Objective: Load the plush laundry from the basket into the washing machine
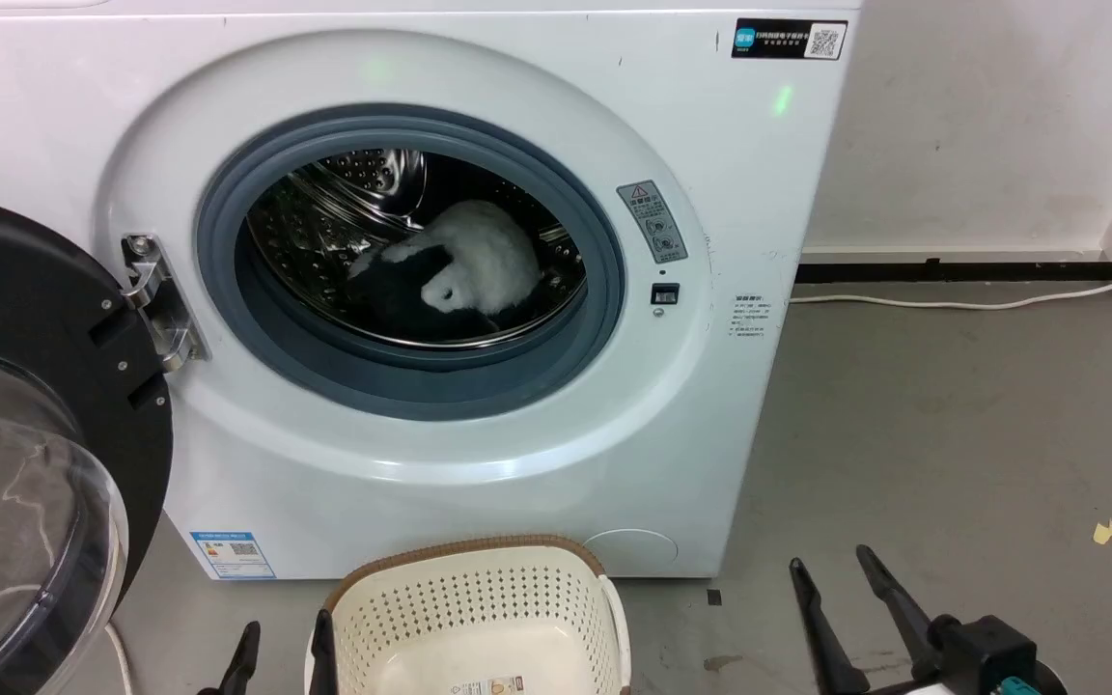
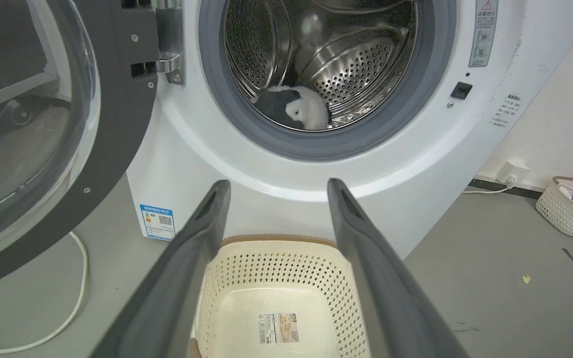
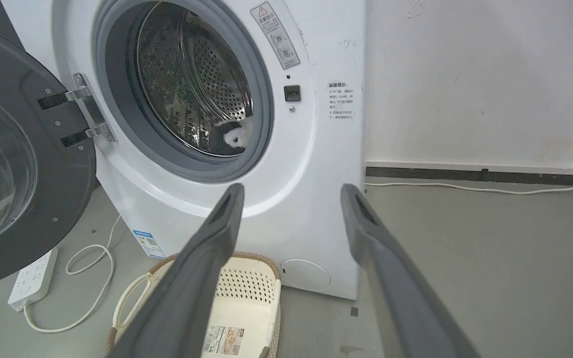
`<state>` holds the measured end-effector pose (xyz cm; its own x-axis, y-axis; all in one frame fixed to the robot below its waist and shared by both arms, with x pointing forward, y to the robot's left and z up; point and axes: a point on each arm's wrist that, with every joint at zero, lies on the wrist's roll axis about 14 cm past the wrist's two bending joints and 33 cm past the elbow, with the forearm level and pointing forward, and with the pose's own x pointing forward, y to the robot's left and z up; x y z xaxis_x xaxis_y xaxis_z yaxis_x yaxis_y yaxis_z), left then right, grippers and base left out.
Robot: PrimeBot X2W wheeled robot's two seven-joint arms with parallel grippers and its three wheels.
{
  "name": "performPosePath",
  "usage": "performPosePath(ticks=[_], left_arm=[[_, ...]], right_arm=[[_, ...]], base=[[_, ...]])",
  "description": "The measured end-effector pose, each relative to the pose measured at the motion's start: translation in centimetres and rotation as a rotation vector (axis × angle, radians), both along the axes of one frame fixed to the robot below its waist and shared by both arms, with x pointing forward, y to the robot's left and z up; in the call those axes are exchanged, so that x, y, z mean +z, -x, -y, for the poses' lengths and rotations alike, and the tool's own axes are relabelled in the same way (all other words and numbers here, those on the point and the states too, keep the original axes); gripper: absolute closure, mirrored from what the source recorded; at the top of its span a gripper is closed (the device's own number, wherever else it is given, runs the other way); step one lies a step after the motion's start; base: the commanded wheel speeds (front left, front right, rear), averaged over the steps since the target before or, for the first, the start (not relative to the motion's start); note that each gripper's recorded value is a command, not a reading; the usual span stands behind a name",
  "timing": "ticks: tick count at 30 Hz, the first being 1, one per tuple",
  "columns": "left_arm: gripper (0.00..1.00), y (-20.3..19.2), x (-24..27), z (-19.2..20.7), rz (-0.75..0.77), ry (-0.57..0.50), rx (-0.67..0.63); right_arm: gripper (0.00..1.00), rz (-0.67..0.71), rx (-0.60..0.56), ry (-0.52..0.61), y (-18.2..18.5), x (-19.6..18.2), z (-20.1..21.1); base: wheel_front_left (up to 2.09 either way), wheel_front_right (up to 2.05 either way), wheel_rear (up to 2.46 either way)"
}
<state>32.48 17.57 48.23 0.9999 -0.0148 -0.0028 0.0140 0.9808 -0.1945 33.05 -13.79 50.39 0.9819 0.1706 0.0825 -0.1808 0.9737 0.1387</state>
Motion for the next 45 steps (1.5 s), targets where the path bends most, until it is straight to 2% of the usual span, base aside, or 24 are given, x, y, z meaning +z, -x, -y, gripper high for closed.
performPosePath(ticks=[5, 13, 19, 20, 45], left_arm=[[0.00, 0.0, -0.4, 0.3, -0.010, 0.049, -0.016], [0.00, -0.2, -0.8, -0.1, -0.016, 0.012, -0.015], [0.00, -0.6, -0.6, 0.3, -0.008, 0.022, -0.025], [1.00, -0.6, -0.6, 0.4, -0.010, 0.023, -0.025], [1.00, -0.8, -0.5, 0.5, -0.025, -0.014, -0.034]], right_arm=[[0.00, -0.009, -0.017, -0.001, 0.0, -0.3, 0.6], [0.00, -0.029, -0.024, -0.010, 0.1, -0.9, 0.7], [0.00, -0.044, -0.027, -0.017, 0.1, -1.3, 0.8], [1.00, -0.046, -0.027, -0.017, 0.1, -1.4, 0.8], [1.00, -0.058, -0.023, 0.014, -0.4, -1.2, 0.9]], base=[[0.00, 0.00, 0.00], [0.00, 0.00, 0.00], [0.00, 0.00, 0.00], [0.00, 0.00, 0.00], [0.00, 0.00, 0.00]])
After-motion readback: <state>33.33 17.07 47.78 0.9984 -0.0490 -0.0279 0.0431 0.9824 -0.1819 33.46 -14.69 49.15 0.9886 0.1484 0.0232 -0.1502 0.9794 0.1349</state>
